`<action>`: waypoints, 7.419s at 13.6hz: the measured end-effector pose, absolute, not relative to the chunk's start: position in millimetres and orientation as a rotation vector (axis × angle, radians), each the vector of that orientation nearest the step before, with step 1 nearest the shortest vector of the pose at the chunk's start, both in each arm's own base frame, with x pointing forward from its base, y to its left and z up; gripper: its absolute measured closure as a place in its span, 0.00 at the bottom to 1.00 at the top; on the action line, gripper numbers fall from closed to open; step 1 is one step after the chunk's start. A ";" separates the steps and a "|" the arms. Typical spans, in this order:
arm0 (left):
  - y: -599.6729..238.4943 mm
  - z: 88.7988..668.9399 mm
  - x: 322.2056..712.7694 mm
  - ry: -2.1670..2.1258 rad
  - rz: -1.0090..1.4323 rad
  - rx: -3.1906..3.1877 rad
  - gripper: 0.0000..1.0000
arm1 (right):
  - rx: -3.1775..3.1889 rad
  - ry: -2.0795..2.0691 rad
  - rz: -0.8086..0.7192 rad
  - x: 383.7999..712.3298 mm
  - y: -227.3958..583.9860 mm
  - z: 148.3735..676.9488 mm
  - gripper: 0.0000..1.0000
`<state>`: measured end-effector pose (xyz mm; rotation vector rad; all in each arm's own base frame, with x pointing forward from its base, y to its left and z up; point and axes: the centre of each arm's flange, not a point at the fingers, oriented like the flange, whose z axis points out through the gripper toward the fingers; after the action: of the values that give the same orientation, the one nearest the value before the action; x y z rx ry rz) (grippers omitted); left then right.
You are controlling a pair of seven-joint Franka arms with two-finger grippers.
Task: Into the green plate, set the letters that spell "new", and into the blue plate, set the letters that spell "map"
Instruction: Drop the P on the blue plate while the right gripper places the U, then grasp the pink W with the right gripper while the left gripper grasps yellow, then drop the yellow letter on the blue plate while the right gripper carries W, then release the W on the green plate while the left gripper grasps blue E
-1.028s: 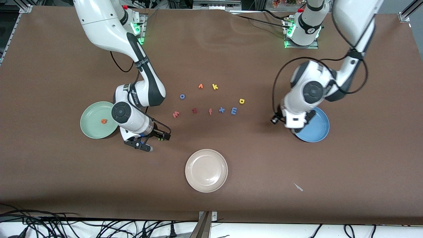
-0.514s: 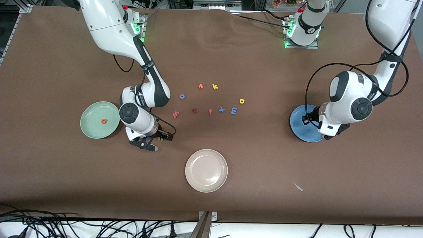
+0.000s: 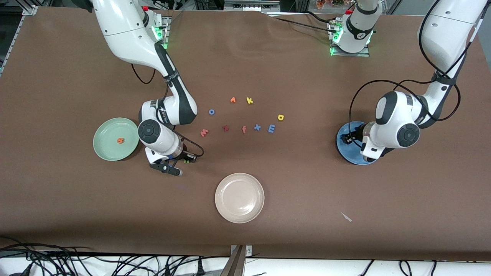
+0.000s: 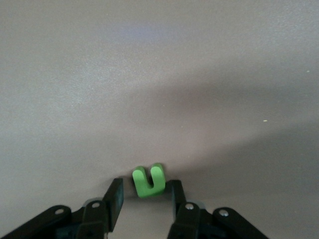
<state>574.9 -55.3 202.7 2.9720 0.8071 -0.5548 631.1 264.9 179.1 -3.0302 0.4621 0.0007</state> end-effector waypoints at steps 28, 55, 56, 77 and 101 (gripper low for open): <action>-340.9 184.8 455.5 0.820 -0.179 2.987 0.05 | -3.112 -0.103 0.187 554.3 -9.1 237.6 0.61; -350.5 172.9 452.0 0.916 -0.214 2.952 0.69 | -2.828 1.291 0.057 531.3 327.4 182.9 0.00; -344.4 177.4 460.3 0.936 -0.196 2.941 0.69 | -2.839 1.297 0.082 529.4 326.7 181.3 0.01; -1.2 210.2 575.1 0.624 -0.498 3.045 0.69 | -3.048 0.861 0.397 580.5 245.0 236.5 0.74; -392.3 185.3 499.1 0.302 -0.183 3.123 0.01 | -3.155 0.077 0.503 586.8 78.9 331.0 0.00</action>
<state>499.1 -392.3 185.3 3.1228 0.3017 -0.1830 586.8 78.9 331.0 -3.1552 0.0769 0.5035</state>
